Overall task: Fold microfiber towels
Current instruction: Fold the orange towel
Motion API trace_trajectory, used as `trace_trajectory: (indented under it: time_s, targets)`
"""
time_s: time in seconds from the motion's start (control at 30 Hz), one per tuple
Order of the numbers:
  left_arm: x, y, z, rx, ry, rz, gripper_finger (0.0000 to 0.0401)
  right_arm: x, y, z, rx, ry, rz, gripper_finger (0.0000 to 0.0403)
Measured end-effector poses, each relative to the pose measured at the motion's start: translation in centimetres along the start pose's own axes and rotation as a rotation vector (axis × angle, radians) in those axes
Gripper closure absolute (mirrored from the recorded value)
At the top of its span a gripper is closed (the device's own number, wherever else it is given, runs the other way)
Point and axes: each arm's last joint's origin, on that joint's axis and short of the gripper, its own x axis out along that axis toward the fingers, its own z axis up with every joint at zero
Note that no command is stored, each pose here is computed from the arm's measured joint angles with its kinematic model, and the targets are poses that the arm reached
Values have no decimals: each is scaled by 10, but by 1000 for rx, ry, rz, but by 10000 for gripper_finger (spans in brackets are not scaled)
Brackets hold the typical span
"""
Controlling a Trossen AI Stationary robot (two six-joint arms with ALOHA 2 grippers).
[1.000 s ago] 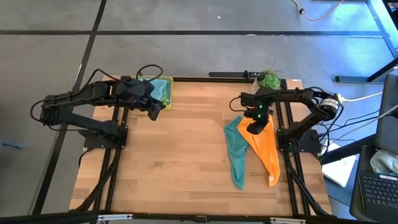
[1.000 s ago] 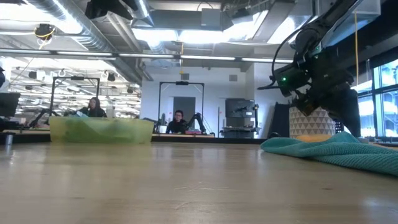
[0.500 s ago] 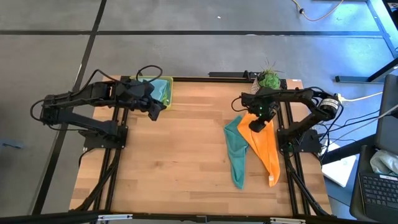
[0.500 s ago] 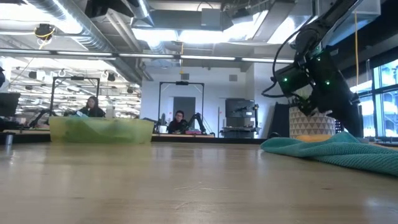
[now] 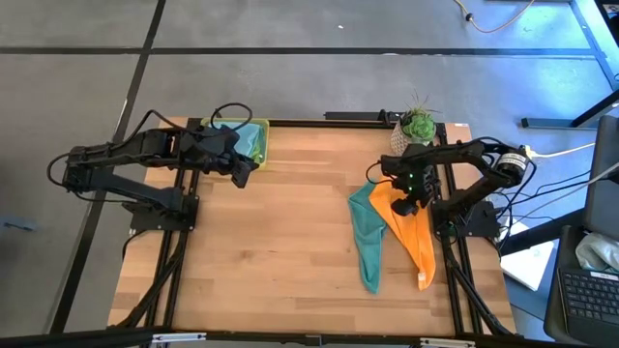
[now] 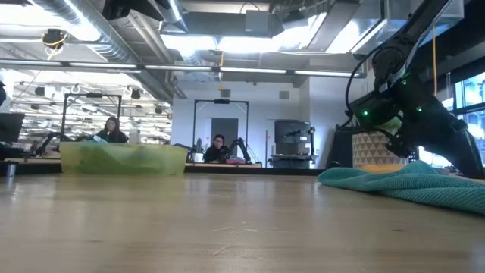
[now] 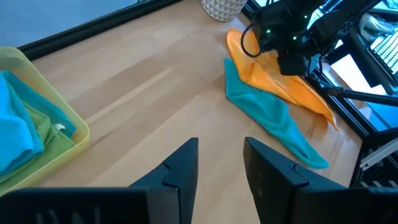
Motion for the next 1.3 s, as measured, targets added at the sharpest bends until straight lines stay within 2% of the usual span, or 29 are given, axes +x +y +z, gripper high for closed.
trace_trajectory:
  time_s: [0.43,0.8,1.13,1.3]
  targets:
    - [0,0,0,2,0,0,280,-1,3,10,54,-97,40,245]
    - [0,0,0,8,0,0,280,-5,3,7,44,-63,29,297]
    - [0,0,0,8,1,0,280,-17,7,13,23,-115,17,289]
    - [0,0,0,11,1,0,280,-15,6,12,8,-113,15,306]
